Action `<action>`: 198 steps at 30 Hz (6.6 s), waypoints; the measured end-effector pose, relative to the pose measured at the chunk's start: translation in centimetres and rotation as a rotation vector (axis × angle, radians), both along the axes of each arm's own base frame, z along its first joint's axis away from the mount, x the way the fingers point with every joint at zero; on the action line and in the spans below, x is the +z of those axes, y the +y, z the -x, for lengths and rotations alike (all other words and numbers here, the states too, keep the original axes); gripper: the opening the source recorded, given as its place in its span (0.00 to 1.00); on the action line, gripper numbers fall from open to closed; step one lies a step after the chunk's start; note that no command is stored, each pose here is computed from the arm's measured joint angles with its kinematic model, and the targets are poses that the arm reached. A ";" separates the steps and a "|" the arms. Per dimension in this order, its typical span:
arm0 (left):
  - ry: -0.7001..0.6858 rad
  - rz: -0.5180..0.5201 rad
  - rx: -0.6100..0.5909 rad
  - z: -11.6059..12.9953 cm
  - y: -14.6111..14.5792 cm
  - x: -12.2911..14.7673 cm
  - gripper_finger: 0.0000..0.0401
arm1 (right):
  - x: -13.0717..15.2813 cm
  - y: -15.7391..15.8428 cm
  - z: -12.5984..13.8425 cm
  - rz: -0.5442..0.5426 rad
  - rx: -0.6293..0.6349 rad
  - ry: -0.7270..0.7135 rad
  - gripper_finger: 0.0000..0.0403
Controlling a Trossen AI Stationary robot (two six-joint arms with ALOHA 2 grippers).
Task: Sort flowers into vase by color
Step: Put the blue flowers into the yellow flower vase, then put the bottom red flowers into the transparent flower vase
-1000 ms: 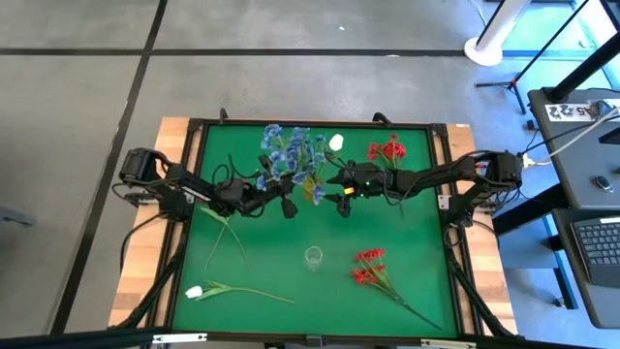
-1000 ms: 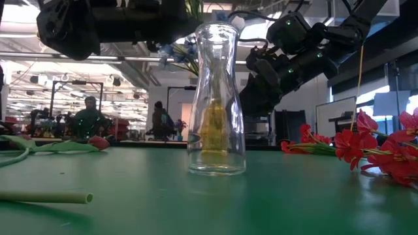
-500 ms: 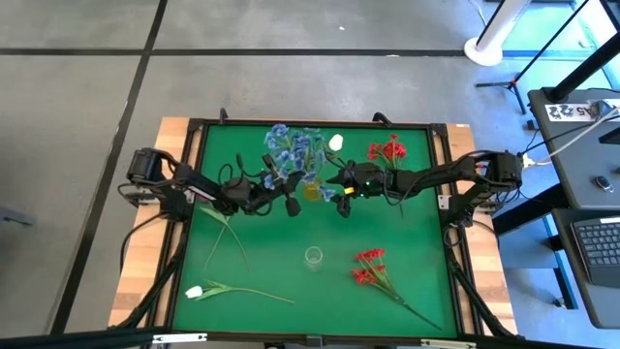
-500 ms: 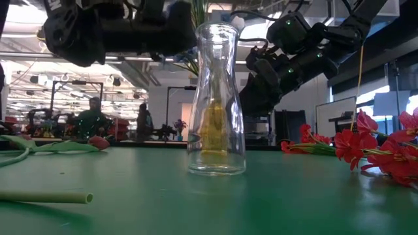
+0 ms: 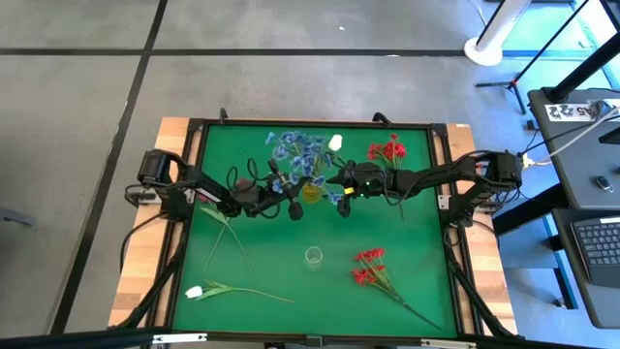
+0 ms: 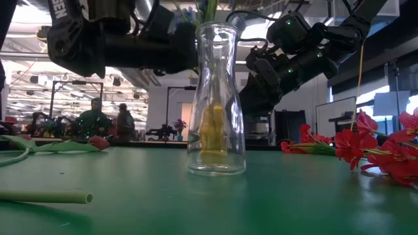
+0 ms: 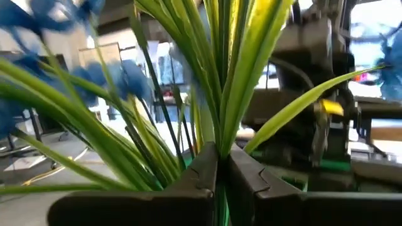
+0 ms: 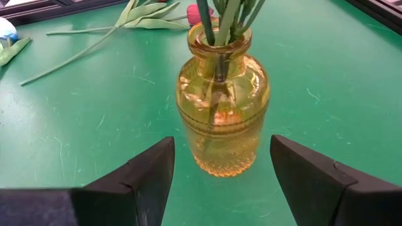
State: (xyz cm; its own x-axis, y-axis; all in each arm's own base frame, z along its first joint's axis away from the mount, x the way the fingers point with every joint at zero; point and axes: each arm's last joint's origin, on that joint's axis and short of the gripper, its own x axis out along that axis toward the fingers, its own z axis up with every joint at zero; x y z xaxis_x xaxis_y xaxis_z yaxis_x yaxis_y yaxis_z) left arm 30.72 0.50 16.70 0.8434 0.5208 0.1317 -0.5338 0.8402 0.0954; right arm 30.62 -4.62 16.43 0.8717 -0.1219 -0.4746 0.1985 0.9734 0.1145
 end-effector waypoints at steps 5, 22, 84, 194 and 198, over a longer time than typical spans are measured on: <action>0.088 0.009 0.001 -0.1 -0.2 -0.9 0.14 | 0.0 0.0 0.0 0.000 0.000 0.000 0.65; 0.192 0.177 0.053 1.5 0.0 0.9 0.58 | 0.0 0.0 0.0 0.000 0.000 0.001 0.65; 0.436 0.743 -0.272 14.9 -9.7 4.2 0.54 | 5.9 15.7 13.6 -0.158 -0.040 0.437 0.65; 0.352 0.714 -0.177 14.1 -8.5 4.5 0.54 | 17.3 21.3 3.2 0.073 0.196 -0.702 0.01; 0.353 0.713 -0.178 14.1 -8.5 4.5 0.54 | 15.4 20.6 0.7 0.079 0.206 -0.705 0.01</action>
